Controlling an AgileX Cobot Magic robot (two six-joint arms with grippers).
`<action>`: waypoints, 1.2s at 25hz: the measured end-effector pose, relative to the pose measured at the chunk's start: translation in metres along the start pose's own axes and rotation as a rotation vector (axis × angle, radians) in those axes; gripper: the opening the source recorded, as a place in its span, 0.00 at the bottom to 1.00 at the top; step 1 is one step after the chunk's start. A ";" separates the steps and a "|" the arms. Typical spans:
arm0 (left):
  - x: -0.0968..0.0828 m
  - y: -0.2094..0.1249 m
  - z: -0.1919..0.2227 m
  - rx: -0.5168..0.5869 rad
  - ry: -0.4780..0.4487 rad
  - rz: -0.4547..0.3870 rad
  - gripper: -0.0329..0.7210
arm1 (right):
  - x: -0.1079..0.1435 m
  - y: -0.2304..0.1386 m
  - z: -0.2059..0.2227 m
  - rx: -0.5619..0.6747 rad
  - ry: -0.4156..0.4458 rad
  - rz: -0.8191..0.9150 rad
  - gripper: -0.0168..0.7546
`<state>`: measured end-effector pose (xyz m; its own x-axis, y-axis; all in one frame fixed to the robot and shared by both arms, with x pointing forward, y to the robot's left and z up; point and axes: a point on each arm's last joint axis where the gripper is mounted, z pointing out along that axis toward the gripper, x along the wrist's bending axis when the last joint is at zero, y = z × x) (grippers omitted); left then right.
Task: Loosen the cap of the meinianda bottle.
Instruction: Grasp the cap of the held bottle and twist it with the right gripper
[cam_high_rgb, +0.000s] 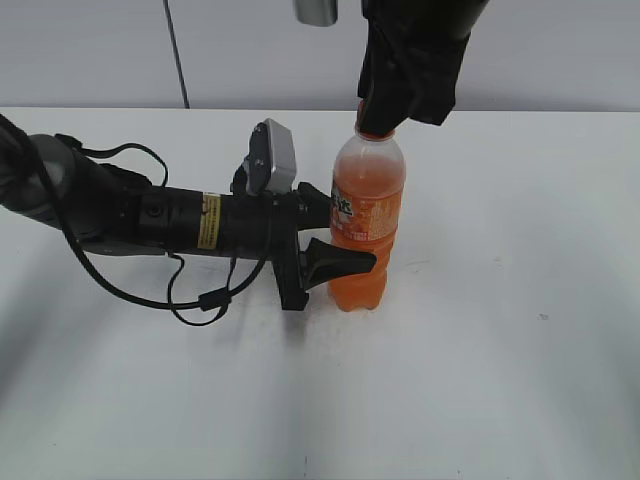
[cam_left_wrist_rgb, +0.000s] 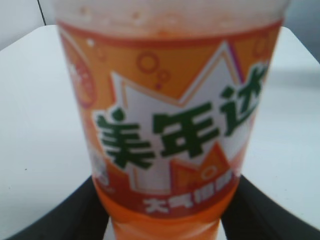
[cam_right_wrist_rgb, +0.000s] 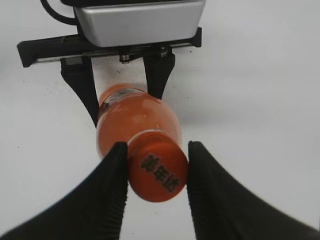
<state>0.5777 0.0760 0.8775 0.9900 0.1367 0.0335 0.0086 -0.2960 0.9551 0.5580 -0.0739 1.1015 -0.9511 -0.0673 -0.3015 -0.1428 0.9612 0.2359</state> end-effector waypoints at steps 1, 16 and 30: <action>0.000 0.000 0.000 0.000 0.000 0.000 0.57 | 0.000 0.000 0.000 0.001 0.001 0.022 0.38; 0.000 0.000 0.000 -0.002 -0.003 0.001 0.57 | 0.010 0.007 -0.042 -0.122 0.019 0.705 0.70; 0.000 0.000 0.000 -0.002 -0.003 0.001 0.57 | 0.001 0.002 -0.018 -0.042 -0.003 1.368 0.65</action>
<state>0.5776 0.0763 0.8777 0.9905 0.1335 0.0338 0.0071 -0.2944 0.9557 0.5515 -0.0775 1.1185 -0.3377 0.9217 0.1907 0.8937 0.2505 0.3722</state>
